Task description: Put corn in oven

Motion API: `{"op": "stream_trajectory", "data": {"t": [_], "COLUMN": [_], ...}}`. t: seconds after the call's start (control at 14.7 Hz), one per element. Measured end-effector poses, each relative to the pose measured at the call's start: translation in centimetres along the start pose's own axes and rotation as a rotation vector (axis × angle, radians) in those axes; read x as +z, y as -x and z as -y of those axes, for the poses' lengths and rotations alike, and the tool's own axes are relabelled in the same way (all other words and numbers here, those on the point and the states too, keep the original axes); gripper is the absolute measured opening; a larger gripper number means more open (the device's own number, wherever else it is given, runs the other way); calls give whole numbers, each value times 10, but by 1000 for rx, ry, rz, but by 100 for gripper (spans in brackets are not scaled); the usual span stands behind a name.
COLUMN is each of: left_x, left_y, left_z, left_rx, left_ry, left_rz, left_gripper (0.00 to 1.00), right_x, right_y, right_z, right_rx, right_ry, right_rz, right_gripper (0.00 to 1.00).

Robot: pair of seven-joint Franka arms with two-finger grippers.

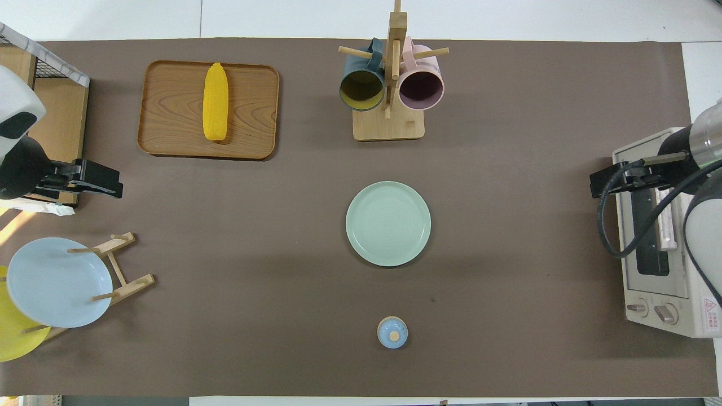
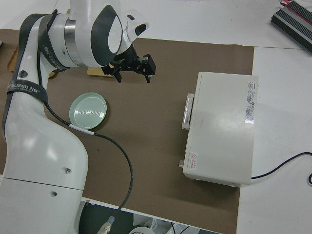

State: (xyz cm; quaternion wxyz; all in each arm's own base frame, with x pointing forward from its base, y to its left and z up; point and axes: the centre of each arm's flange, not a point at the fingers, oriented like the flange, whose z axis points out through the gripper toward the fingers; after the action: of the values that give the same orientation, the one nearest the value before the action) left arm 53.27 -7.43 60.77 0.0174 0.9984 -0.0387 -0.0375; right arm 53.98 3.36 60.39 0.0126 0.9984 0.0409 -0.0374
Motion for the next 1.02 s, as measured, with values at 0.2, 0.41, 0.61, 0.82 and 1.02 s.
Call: {"op": "stream_trajectory", "data": {"t": [0.2, 0.41, 0.61, 0.82, 1.02], "left_x": [0, 0, -1, -4, 2], "left_y": [0, 0, -1, -7, -16], "left_z": [0, 0, 0, -1, -1], "left_rx": [0, 0, 1, 0, 0], "left_ry": [0, 0, 0, 3, 9], "left_rz": [0, 0, -7, -63, -86], "left_gripper": [100, 100, 100, 100, 100], "right_x": [0, 0, 1, 10, 33], "right_y": [0, 0, 0, -1, -3], "right_z": [0, 0, 0, -1, -13], "right_rx": [0, 0, 0, 0, 21], "right_ry": [0, 0, 0, 0, 1], "right_rz": [0, 0, 2, 3, -34], "right_gripper": [100, 100, 100, 82, 47]}}
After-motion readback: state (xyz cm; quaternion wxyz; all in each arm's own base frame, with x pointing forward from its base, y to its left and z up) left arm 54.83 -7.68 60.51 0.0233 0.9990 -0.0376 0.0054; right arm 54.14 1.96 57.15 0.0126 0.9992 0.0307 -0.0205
